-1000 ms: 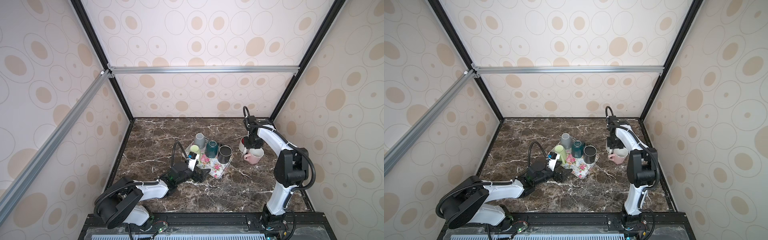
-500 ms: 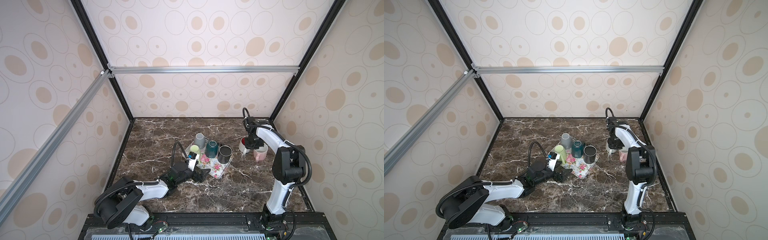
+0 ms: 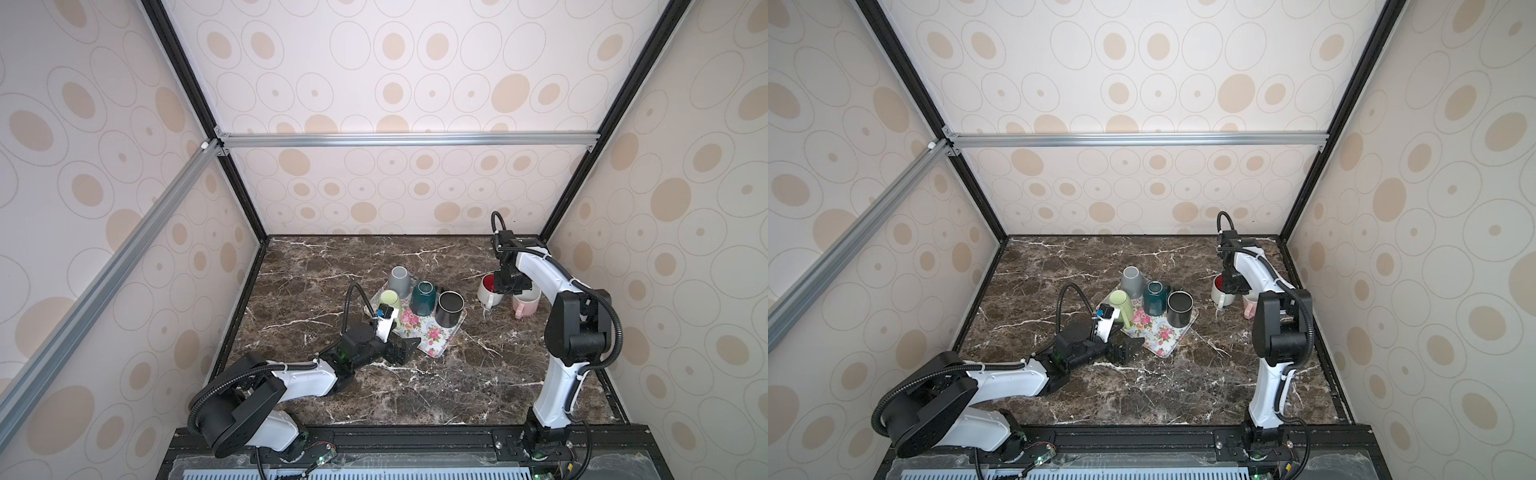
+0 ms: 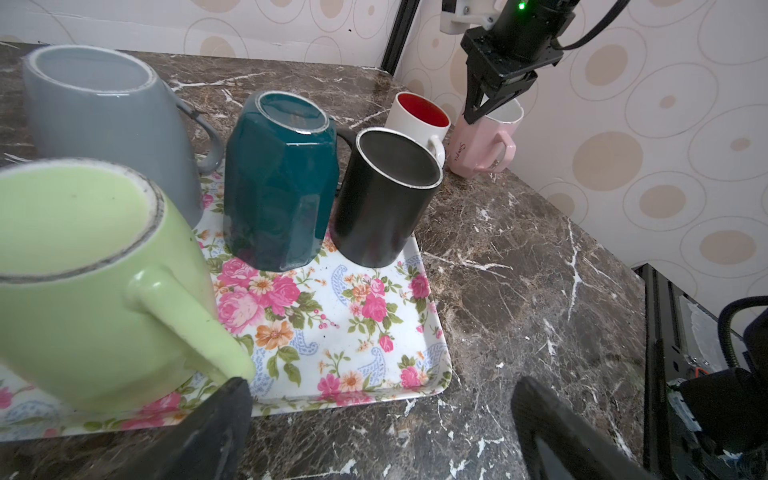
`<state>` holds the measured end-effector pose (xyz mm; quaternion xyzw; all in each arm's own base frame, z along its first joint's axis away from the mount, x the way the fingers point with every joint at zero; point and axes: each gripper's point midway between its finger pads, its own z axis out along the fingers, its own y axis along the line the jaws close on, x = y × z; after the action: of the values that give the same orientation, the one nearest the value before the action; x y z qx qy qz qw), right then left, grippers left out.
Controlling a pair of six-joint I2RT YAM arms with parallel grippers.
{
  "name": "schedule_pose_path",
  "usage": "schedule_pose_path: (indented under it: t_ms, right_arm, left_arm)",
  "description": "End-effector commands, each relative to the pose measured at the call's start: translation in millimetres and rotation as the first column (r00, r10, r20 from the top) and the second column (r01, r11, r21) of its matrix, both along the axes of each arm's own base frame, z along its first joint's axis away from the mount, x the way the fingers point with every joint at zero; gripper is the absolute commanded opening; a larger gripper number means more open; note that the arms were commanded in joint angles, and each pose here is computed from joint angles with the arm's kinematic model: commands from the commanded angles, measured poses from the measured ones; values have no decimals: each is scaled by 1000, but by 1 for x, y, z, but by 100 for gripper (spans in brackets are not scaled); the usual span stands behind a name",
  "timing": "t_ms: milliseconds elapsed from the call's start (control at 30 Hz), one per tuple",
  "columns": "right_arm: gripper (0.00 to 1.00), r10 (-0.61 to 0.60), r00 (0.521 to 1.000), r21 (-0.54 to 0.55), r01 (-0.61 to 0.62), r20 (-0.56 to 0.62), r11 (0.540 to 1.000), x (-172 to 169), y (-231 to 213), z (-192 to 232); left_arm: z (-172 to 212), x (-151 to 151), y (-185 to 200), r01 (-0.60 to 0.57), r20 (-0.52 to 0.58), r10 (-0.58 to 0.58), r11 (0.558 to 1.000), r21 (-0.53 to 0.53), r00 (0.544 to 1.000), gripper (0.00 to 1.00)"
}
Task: Turn the mug right side up
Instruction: 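Hold the right gripper at the upright pink mug's rim, then open the right gripper and lift it off the pink mug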
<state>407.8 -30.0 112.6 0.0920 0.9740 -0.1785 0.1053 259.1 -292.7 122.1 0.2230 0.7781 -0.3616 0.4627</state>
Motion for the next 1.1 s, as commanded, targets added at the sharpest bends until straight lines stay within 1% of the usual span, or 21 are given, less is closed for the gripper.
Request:
schedule_pose_path:
  t_ms: [0, 300, 433, 500, 667, 700, 733, 767, 1067]
  right_arm:
    - [1, -26, 998, -46, 29, 55, 999, 11, -12, 19]
    - [0, -53, 994, -33, 56, 92, 998, 13, -16, 29]
    - [7, -53, 992, -24, 56, 112, 998, 13, -15, 37]
    - [7, -56, 992, -29, 60, 114, 998, 12, -16, 40]
    - [7, -76, 990, -23, 80, 122, 997, 11, -22, 44]
    - [4, -76, 990, -20, 79, 122, 997, 10, -22, 44]
    - [1, -76, 989, -14, 78, 126, 997, 11, -22, 45]
    - [0, -76, 988, -1, 77, 133, 997, 12, -21, 45]
    - [0, -87, 983, 130, 66, 161, 989, 19, -11, 38]
  left_arm:
    - [15, 4, -6, 5, 44, -4, 1000, -10, 999, 98]
    - [15, 6, -6, -2, 44, 3, 1000, -9, 999, 98]
    - [14, 5, -6, 0, 42, 1, 1000, -10, 999, 98]
    - [15, 5, -6, -2, 42, 3, 1000, -10, 999, 98]
    - [15, 5, -6, 1, 41, 0, 1000, -12, 999, 98]
    - [16, 5, -6, 1, 42, 0, 1000, -15, 999, 98]
    - [15, 5, -6, 0, 41, 1, 1000, -13, 999, 98]
    - [15, 5, -6, 1, 41, -1, 1000, -12, 999, 98]
    - [15, 6, -5, -4, 45, 5, 1000, -7, 999, 98]
